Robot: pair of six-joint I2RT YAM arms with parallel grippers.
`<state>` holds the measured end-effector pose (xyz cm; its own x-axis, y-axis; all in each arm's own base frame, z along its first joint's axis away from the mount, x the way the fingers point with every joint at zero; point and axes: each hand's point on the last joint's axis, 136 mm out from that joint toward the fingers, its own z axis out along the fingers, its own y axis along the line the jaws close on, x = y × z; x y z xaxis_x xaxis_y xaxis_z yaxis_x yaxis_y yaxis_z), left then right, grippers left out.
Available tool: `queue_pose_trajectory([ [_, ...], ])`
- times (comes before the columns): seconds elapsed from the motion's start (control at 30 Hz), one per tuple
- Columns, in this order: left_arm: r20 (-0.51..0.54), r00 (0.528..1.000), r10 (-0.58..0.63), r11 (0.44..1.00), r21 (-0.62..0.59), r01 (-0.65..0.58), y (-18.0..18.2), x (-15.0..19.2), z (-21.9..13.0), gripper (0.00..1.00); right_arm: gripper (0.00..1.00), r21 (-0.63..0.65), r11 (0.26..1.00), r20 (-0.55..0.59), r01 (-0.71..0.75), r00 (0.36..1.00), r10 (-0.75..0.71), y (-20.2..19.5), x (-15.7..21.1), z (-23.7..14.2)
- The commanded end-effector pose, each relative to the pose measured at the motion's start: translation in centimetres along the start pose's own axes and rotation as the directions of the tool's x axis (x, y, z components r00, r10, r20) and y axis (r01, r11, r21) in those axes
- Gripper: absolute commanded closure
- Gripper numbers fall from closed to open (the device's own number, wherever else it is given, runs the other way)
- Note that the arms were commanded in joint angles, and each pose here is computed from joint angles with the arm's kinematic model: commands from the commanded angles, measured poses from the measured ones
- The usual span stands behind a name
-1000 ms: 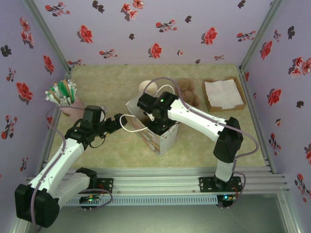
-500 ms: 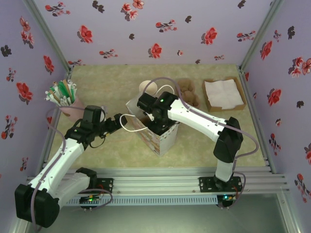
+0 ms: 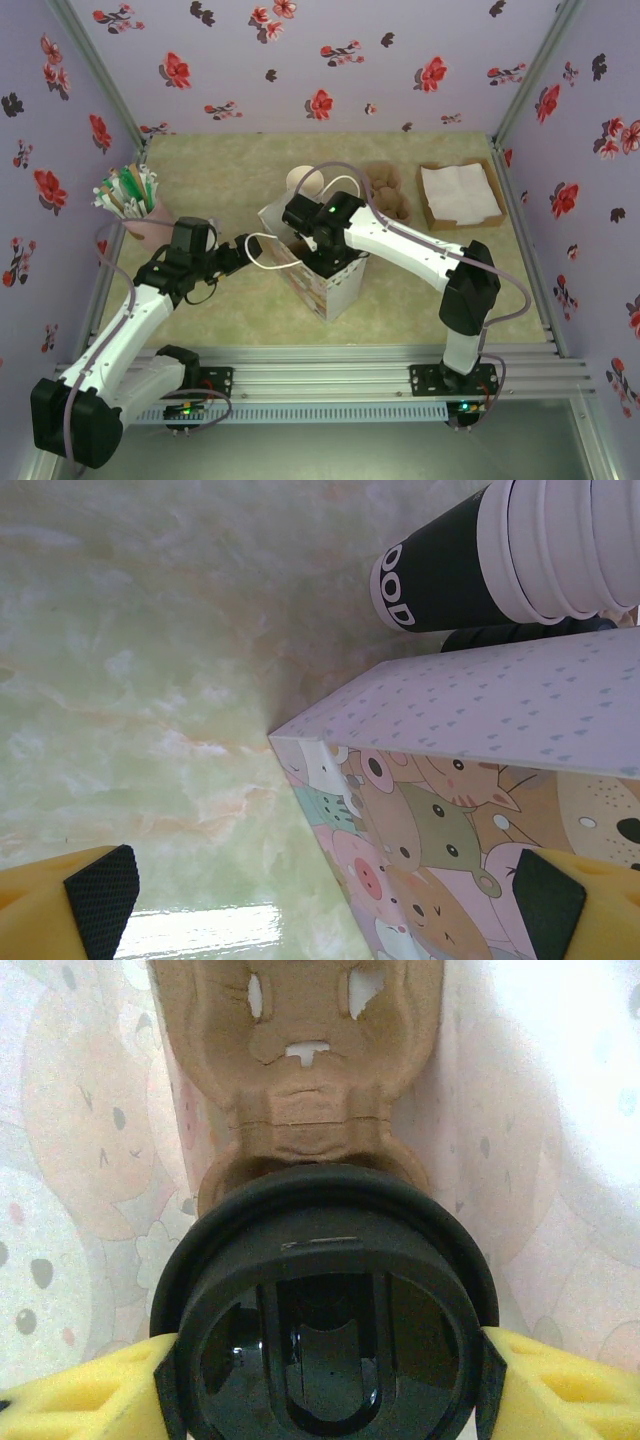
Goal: Pack the takeout coffee
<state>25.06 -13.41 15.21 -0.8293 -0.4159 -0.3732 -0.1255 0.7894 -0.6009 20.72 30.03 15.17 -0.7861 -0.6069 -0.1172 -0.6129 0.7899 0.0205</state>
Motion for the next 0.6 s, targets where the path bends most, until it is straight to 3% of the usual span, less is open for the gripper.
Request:
queue_pose_trajectory([
  [0.0, 0.020, 1.000, 0.024, 1.000, 0.001, -0.024, -0.29, -0.77, -0.27, 0.01, 0.32, -0.027, 0.999, 0.016, -0.025, 1.000, 0.025, 0.01, 0.15, -0.81],
  [0.57, 0.019, 1.000, 0.024, 1.000, 0.000, -0.024, -0.23, -0.73, -0.23, 0.01, 0.32, -0.026, 0.999, -0.014, -0.042, 0.999, 0.042, 0.01, 0.49, -1.07],
])
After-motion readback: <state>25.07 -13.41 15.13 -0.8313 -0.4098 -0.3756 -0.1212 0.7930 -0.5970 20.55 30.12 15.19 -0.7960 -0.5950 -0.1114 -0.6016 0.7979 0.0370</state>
